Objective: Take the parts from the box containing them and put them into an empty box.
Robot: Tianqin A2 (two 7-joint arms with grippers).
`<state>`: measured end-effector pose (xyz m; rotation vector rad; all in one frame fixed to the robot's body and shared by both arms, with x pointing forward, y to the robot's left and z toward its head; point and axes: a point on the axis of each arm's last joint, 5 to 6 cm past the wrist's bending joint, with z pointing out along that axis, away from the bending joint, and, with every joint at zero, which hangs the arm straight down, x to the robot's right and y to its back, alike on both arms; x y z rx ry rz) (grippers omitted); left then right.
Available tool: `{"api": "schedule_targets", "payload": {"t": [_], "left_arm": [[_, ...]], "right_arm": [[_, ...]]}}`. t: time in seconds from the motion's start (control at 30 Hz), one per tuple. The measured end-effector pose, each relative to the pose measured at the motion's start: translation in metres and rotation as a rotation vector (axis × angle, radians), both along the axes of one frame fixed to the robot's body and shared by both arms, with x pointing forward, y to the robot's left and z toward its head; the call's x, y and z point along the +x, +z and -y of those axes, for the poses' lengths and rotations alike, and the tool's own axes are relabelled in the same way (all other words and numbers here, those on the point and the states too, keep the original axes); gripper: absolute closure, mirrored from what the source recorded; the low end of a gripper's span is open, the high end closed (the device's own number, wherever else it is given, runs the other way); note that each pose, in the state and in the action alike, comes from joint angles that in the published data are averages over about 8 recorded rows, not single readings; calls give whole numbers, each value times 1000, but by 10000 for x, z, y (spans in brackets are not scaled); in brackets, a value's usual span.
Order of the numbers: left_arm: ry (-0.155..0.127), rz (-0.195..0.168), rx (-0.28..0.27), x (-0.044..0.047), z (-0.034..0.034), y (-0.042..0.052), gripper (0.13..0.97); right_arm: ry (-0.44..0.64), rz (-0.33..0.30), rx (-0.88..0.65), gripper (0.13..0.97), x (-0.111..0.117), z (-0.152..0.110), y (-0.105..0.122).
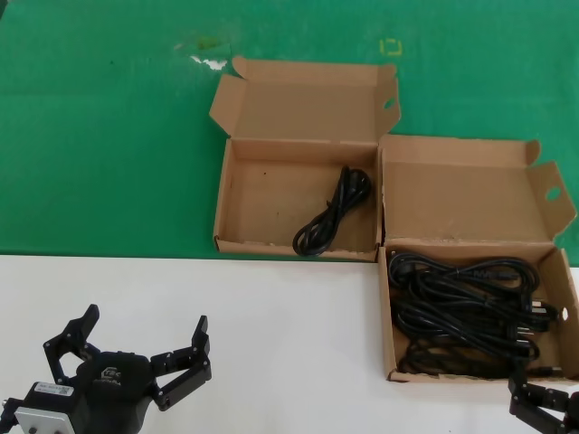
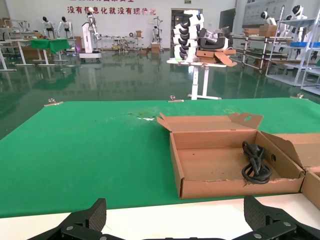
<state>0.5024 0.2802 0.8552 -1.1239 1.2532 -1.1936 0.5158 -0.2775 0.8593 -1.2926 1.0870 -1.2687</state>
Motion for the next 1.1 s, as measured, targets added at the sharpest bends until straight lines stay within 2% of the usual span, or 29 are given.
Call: {"api": "schedule_targets", "payload": {"t": [1.1], "left_arm": [[0,0,0,0,0,0,132]], "right_arm": [[0,0,0,130,0,0,0]]}}
